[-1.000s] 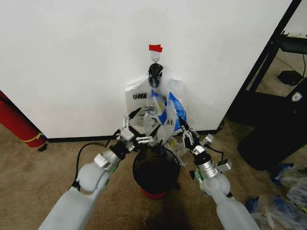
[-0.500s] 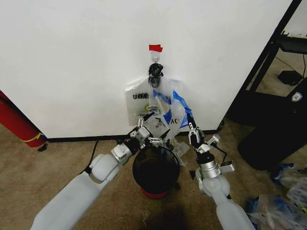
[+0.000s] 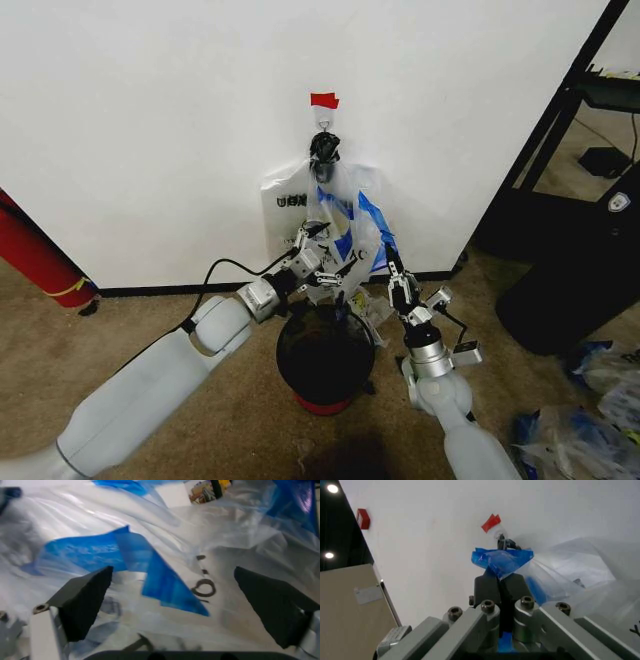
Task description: Pick up the garbage bag from the wall and place it over the trash bin.
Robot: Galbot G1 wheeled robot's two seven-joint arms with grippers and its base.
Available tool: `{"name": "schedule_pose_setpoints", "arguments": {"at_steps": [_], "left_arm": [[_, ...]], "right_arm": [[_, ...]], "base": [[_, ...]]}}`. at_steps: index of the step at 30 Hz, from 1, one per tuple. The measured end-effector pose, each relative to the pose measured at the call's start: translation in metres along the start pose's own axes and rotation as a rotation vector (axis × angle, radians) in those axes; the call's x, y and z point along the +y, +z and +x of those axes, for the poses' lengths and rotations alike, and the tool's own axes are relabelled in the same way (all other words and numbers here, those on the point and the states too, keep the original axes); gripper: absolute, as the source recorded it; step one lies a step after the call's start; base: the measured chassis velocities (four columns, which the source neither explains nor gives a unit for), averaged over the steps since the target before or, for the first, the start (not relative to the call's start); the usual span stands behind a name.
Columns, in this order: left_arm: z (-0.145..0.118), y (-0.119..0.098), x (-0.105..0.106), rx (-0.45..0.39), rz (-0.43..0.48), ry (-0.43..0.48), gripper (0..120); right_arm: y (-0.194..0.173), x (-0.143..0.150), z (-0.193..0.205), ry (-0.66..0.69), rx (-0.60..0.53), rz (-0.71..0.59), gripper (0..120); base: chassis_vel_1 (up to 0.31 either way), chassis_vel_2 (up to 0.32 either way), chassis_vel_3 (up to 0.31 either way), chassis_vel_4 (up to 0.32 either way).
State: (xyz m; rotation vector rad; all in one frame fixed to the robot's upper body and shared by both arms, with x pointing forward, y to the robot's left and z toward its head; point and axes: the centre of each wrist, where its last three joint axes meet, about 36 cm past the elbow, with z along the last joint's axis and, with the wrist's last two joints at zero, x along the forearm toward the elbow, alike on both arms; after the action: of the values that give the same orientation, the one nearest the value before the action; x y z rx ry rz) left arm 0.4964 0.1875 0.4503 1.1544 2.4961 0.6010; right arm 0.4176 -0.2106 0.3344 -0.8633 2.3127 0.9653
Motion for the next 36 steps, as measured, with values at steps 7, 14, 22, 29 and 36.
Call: {"name": "schedule_pose_setpoints", "arguments": {"at_steps": [7,14,22,29,36], "left_arm": [[-0.004,0.002,0.000,0.026,-0.028,0.001,71],[-0.002,0.005,0.007,0.054,-0.061,-0.039,42],[0.005,0.007,0.016,0.060,-0.059,-0.097,12],[0.020,0.007,-0.001,-0.005,0.107,-0.246,0],[0.031,-0.014,-0.031,-0.131,0.383,-0.417,0]], "right_arm": [[-0.001,0.000,0.000,-0.012,0.004,0.012,0],[-0.002,-0.003,0.000,-0.013,0.007,0.027,0],[-0.005,-0.008,0.003,-0.004,0.004,0.050,0],[-0.008,-0.008,0.012,0.025,-0.004,0.067,0],[-0.013,-0.002,0.029,0.047,-0.008,0.071,0]], "base": [[0.000,0.000,0.000,0.000],[0.000,0.000,0.000,0.000],[0.000,0.000,0.000,0.000],[0.000,0.000,0.000,0.000],[0.000,0.000,0.000,0.000]]}}
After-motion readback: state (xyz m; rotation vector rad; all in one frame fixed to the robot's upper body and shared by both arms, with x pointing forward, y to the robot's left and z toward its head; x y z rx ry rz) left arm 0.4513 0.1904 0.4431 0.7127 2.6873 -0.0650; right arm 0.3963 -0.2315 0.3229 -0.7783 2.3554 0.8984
